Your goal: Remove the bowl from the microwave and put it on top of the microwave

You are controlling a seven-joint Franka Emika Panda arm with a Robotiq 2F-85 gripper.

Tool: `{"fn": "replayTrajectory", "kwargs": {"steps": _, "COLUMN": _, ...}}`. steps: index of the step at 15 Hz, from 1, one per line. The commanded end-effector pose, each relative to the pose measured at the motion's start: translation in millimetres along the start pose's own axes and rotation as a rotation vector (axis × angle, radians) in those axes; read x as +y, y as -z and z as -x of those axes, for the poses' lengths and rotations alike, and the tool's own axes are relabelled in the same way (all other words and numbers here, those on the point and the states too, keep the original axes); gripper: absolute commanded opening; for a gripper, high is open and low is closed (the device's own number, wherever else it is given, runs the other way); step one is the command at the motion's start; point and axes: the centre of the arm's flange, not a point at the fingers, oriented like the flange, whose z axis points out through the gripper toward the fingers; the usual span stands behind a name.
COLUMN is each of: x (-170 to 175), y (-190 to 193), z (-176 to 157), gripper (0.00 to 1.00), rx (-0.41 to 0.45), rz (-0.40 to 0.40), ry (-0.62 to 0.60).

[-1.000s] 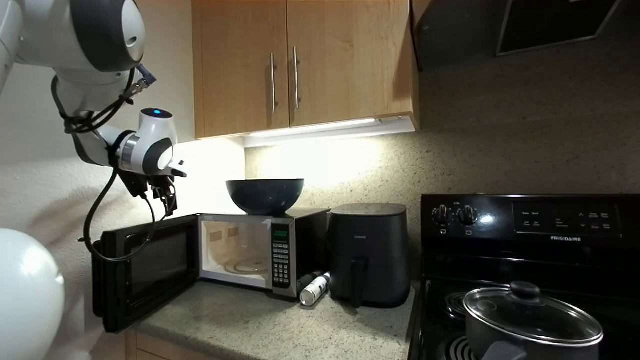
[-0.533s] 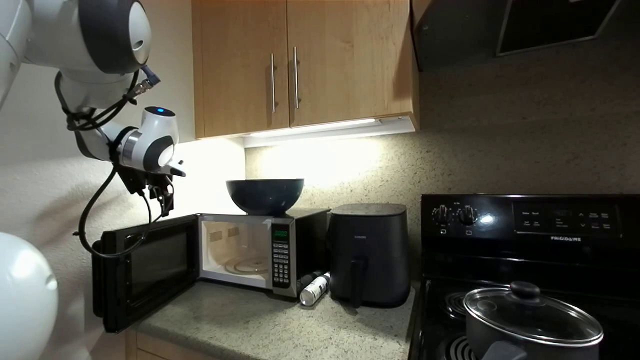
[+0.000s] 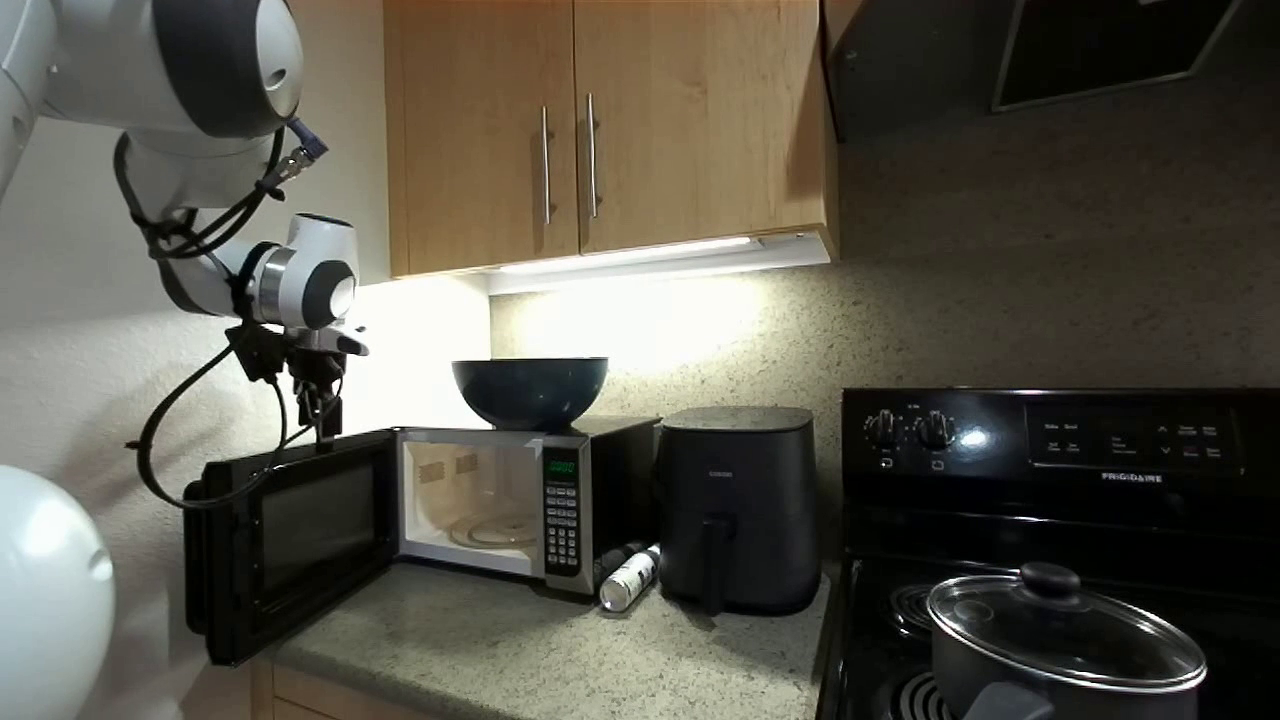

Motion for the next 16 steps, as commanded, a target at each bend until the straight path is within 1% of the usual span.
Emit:
{"fn": "replayTrajectory", "kwargs": {"steps": 1, "x": 4, "y": 16, "z": 12, "gripper": 1.0, "rx": -0.001, "rz": 0.081, "ry": -0.056}}
{"fn": "replayTrajectory", "kwargs": {"steps": 5, "x": 1, "y": 15, "z": 17, "gripper": 1.0, "rx": 0.006, "rz": 0.134, "ry": -0.096}}
{"fn": "replayTrajectory", "kwargs": {"steps": 8, "x": 3, "y": 3, "z": 19, "gripper": 1.0, "rx": -0.011, "rz": 0.211, "ry": -0.114}}
{"fn": "replayTrajectory", "kwargs": {"steps": 11, "x": 7, "y": -11, "z": 18, "gripper": 1.0, "rx": -0.053, "rz": 0.283, "ry": -0.11}}
{"fn": "replayTrajectory", "kwargs": {"steps": 13, "x": 3, "y": -10, "z": 15, "gripper": 1.0, "rx": -0.057, "rz": 0.253, "ry": -0.089}}
{"fn": "replayTrajectory", "kwargs": {"steps": 14, "x": 3, "y": -9, "z": 13, "gripper": 1.0, "rx": -0.046, "rz": 0.19, "ry": -0.052}}
{"fn": "replayTrajectory", "kwargs": {"steps": 16, "x": -2, "y": -7, "z": 7, "gripper": 1.0, "rx": -0.097, "rz": 0.148, "ry": 0.036}}
